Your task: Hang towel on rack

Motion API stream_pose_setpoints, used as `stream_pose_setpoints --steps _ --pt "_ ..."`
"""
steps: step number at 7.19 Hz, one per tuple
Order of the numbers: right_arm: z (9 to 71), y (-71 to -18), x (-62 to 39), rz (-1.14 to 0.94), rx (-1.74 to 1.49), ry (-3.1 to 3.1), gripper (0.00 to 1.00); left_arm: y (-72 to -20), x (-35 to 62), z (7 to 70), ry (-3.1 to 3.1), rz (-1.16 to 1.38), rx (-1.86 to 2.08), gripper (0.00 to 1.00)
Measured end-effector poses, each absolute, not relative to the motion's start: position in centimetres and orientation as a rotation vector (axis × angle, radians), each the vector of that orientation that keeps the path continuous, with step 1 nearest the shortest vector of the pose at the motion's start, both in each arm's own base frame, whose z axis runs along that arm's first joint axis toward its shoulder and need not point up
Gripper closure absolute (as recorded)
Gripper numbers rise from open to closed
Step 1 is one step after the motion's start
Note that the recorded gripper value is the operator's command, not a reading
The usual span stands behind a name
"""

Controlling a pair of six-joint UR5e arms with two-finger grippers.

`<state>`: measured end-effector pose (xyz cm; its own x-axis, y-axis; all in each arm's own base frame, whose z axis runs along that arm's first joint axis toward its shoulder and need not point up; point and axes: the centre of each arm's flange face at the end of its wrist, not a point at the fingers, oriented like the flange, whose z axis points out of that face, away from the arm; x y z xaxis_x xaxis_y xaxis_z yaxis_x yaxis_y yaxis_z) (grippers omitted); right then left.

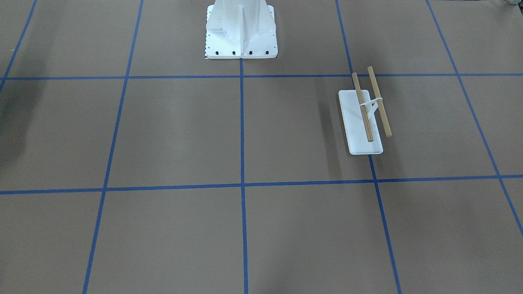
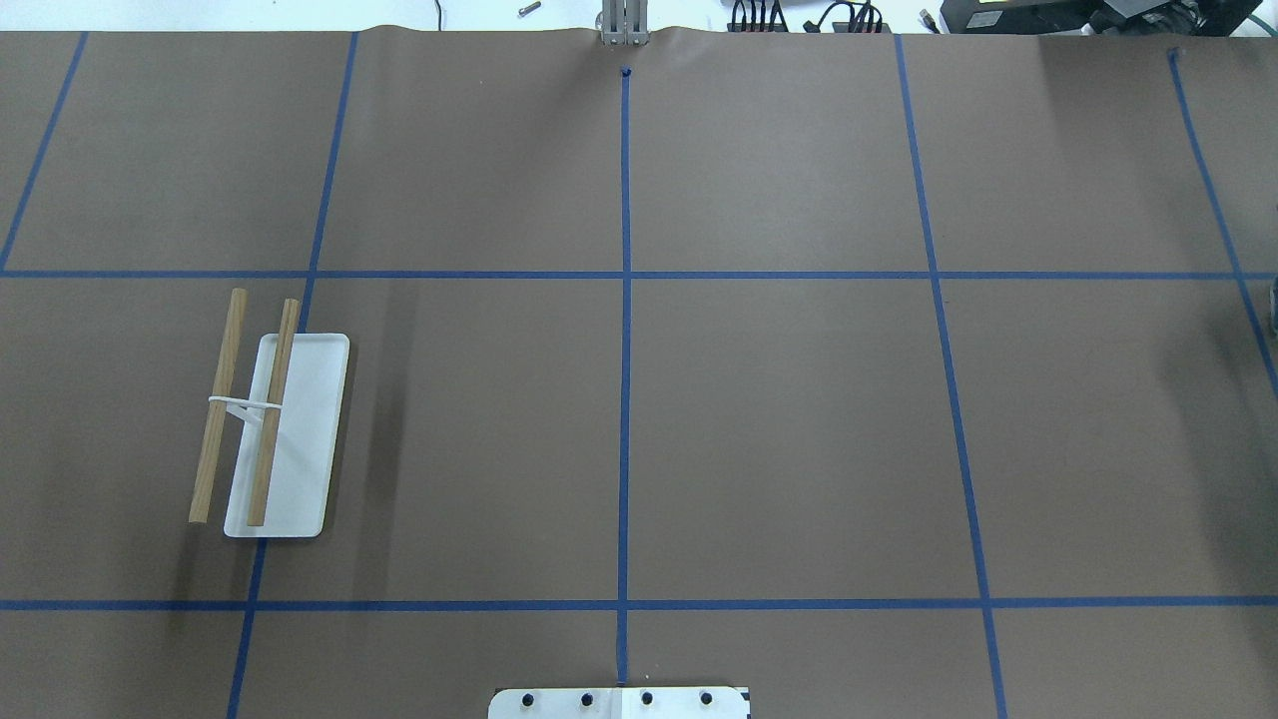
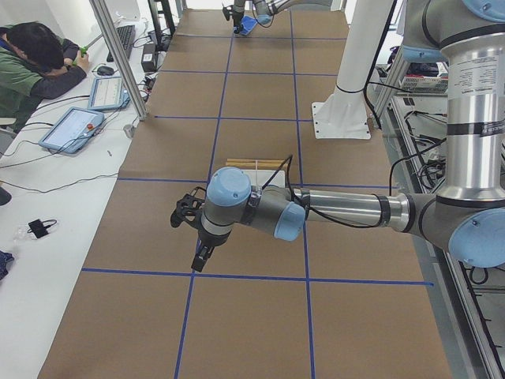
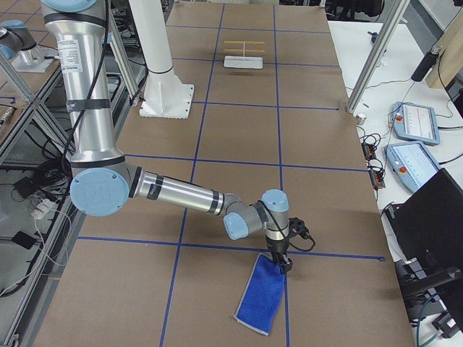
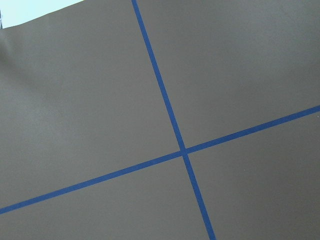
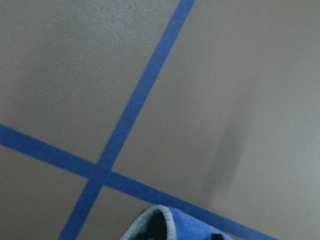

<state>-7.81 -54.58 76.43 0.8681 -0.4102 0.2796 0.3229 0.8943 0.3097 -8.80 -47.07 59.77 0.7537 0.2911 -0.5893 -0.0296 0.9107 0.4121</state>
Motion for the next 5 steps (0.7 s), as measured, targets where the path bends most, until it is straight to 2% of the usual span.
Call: stream_pose_setpoints --steps 5 --pt "75.0 -55.4 -7.7 -0.393 0.284 -0.358 1.00 -47.0 -8.8 60.2 0.701 0.175 0.387 0.01"
